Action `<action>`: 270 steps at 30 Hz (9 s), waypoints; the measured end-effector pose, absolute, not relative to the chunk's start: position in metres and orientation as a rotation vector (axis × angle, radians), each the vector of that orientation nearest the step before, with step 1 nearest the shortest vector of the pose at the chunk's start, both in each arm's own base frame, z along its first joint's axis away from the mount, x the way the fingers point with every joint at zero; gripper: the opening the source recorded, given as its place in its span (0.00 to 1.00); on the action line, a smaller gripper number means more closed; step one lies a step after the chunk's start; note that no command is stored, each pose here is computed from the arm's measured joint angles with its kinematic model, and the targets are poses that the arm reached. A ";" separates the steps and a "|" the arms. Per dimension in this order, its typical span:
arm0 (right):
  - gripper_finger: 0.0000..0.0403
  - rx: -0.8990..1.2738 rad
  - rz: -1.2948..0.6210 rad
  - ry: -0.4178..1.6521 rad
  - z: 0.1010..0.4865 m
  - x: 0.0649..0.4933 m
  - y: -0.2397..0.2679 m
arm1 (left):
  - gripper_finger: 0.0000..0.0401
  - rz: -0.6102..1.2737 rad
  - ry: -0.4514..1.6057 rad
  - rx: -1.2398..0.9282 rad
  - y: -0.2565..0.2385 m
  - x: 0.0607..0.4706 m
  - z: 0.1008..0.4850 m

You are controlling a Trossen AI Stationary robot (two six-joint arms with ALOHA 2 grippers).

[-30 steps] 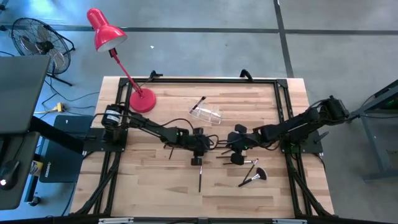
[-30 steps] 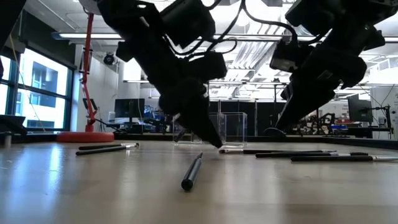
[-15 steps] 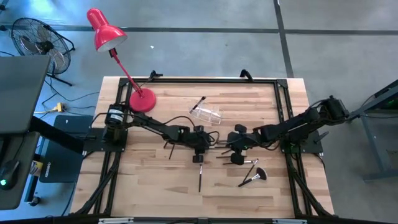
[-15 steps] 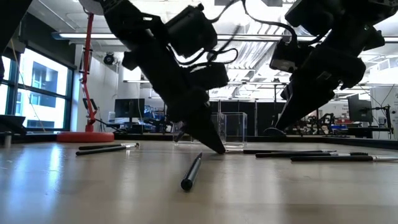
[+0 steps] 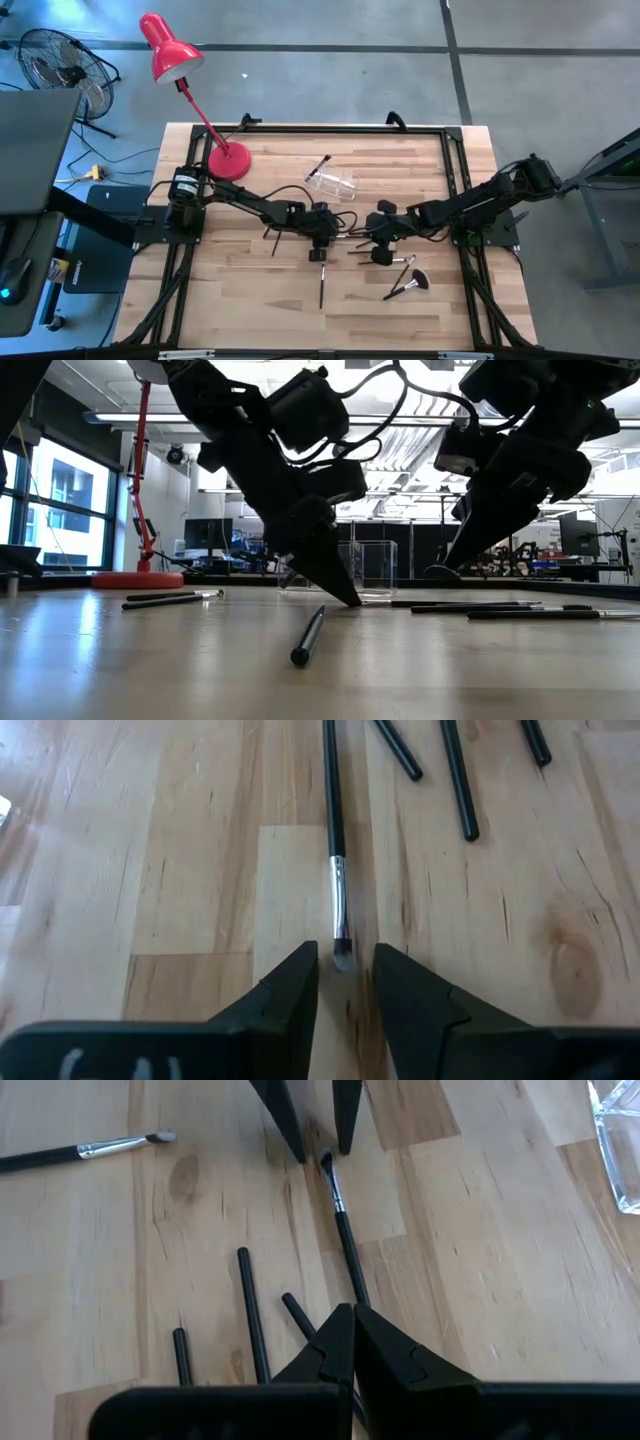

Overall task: Put items in baskets/containers
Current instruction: Put the eyeshadow brush into the transparent organizer

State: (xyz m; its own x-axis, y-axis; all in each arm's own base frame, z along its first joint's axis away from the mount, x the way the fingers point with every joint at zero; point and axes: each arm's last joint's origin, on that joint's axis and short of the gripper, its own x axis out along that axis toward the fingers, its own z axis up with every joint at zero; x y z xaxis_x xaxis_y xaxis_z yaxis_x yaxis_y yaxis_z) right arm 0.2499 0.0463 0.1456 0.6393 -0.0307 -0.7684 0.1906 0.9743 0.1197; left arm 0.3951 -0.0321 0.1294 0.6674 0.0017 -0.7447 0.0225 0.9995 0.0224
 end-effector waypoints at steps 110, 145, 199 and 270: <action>0.31 -0.249 -0.067 0.944 0.114 0.290 0.080 | 0.00 -0.167 1.107 -0.443 -0.015 0.421 0.163; 0.03 -0.088 -0.077 0.952 0.115 0.289 0.082 | 0.28 -0.236 1.039 -0.443 0.007 0.415 0.190; 0.02 0.418 -0.487 -0.005 0.165 0.266 -0.079 | 0.29 0.138 0.519 -0.525 0.017 0.231 0.203; 0.03 0.284 -0.444 0.058 0.158 0.271 -0.121 | 0.29 0.201 0.480 -0.509 0.020 0.232 0.205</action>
State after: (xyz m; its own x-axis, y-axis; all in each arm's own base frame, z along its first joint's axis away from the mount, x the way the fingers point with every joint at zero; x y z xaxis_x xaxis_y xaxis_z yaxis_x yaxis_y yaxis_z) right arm 0.2710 -0.1214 0.1576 0.9020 -0.4157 -0.1170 0.4318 0.8641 0.2587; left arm 0.2324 0.0196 0.2048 0.8703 0.0667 -0.4880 -0.3008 0.8565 -0.4193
